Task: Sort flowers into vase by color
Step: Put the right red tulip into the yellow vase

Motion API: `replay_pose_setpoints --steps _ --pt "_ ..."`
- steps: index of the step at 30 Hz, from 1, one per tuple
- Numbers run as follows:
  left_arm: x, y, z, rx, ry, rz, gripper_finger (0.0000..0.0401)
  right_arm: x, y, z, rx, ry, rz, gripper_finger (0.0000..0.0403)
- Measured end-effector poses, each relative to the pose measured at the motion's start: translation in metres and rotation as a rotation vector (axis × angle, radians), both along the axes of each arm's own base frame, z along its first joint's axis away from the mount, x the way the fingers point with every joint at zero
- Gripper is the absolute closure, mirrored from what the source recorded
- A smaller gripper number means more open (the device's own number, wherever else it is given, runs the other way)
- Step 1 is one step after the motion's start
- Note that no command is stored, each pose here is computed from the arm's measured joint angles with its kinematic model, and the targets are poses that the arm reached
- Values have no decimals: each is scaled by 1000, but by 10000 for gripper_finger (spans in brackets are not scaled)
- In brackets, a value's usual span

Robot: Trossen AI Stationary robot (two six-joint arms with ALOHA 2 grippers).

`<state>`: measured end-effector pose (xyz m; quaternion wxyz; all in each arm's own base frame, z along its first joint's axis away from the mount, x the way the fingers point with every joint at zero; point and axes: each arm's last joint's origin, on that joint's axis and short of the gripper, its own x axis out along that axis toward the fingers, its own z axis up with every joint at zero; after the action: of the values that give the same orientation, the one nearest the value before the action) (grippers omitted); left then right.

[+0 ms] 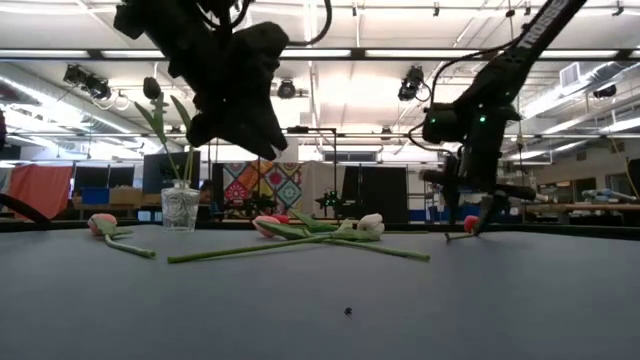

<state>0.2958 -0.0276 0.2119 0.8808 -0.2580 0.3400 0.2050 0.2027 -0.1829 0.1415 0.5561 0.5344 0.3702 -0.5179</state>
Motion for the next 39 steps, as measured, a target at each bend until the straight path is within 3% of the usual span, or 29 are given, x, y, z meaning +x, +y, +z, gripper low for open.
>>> replay_pose_setpoints --steps 6,18,39 --pt "-2 4 -3 -34 39 -16 268 7 -9 -10 85 93 46 218" --pt "-6 1 -3 -56 77 -32 268 3 -5 -1 52 120 111 298" --pt "-8 -4 -4 -107 80 -14 268 14 -1 -1 23 77 221 355"
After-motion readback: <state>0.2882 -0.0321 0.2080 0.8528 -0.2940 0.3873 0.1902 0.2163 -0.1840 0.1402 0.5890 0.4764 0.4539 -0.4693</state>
